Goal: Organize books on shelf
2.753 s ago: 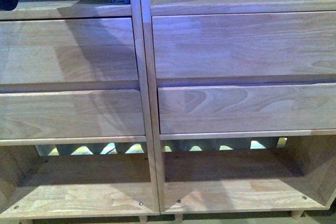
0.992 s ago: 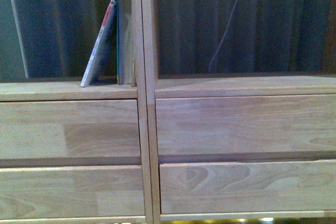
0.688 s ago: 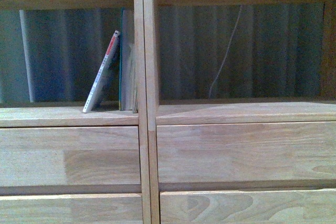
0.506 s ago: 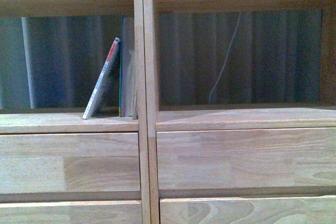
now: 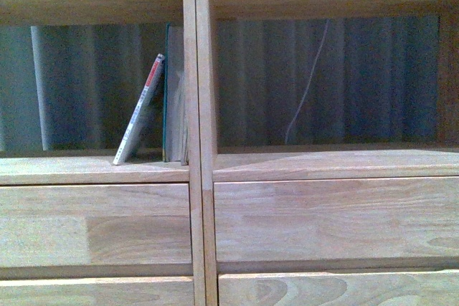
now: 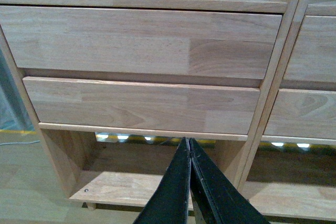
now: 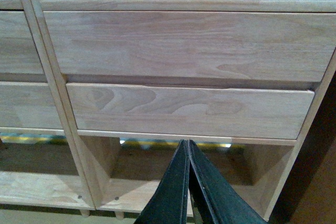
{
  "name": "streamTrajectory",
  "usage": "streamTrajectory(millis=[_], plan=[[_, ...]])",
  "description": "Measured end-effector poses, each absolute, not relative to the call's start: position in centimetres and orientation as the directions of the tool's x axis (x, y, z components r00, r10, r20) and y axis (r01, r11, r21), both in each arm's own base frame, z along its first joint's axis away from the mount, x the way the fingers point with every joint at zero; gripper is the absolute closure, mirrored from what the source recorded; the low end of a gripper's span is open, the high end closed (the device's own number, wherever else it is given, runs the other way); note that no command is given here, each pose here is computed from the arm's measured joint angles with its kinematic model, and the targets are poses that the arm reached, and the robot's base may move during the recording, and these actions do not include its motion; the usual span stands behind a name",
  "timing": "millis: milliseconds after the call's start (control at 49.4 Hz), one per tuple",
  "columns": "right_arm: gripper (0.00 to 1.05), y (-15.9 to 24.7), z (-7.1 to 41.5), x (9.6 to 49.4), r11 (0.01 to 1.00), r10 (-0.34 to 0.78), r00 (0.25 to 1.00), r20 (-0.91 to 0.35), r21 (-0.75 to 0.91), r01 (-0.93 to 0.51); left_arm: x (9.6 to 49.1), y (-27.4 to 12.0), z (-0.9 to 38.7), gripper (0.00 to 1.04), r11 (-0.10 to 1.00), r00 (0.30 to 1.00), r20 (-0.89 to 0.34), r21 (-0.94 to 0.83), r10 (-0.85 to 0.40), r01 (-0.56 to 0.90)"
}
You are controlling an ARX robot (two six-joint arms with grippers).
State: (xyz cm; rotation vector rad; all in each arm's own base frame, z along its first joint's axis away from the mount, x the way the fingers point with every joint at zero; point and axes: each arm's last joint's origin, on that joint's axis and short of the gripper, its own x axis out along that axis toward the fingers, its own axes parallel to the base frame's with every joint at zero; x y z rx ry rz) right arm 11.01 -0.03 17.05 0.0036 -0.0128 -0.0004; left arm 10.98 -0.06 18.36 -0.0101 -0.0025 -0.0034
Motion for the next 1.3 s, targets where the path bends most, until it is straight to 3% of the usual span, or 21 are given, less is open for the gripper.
streamTrajectory(millis=[789, 992, 1296], plan=[[1.02, 0.0, 16.7, 9.7, 1.0, -0.001, 1.0, 0.007, 0.003, 0.001, 9.7, 0.0, 16.7, 1.02, 1.0, 1.0, 0.005, -0.009, -0.002, 0.002], [0.74, 0.0, 16.7, 9.7, 1.0, -0.001, 1.0, 0.007, 0.002, 0.001, 9.7, 0.0, 16.7, 0.71, 1.0, 1.0, 0.005, -0.01, -0.002, 0.002], [0.2, 0.0, 16.7, 9.7, 1.0, -0.001, 1.0, 0.007, 0.002, 0.001, 9.7, 0.0, 16.7, 0.15, 1.0, 1.0, 0.005, -0.01, -0.002, 0.002]])
